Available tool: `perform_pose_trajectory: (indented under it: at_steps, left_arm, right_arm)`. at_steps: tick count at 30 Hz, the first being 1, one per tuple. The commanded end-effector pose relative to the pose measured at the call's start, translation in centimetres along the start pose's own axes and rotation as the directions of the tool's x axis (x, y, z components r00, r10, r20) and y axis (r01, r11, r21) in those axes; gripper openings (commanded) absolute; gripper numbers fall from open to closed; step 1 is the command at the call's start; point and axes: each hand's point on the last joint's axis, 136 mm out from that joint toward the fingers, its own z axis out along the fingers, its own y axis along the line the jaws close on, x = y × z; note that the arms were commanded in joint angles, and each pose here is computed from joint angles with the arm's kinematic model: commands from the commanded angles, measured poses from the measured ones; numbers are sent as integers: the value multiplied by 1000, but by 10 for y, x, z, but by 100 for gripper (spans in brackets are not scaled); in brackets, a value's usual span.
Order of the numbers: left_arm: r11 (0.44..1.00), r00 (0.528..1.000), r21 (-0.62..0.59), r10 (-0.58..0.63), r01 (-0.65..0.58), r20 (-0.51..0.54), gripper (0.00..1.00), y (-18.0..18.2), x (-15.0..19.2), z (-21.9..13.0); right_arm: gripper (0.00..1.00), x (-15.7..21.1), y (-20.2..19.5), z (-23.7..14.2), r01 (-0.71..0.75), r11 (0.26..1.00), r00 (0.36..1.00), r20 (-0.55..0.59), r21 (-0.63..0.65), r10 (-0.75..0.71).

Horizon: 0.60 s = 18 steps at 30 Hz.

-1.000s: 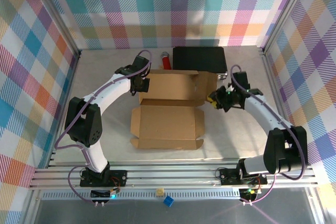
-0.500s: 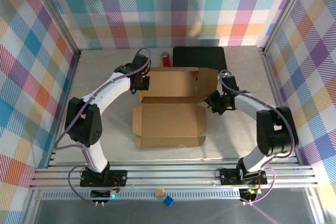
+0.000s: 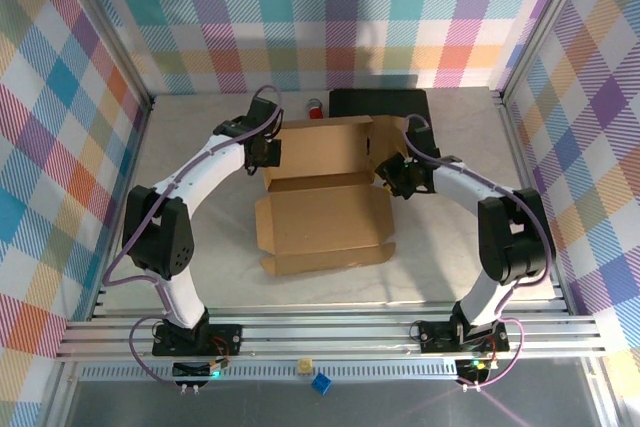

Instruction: Fold the paper box

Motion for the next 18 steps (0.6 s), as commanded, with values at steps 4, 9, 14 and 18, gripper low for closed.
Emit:
perform_pose_trajectory:
  at_steps: [4,9,14,18]
  left_arm:
    - [998,999,36,-41,41,-11,0,-4,-6,-3]
    - [996,997,59,-72,73,-16,0,-4,-5,-2]
    - [993,996,77,-86,87,-22,0,-3,-6,-1]
    - [992,995,83,-97,99,-23,0,-2,-8,-1]
  right_arm:
    - [36,8,4,13,48,999,998,-47,21,-47]
    - [39,16,17,24,132,991,986,-97,-2,-132]
    - [40,22,37,24,245,968,960,-127,-42,-249]
    - [40,28,40,27,311,949,935,-165,-50,-315]
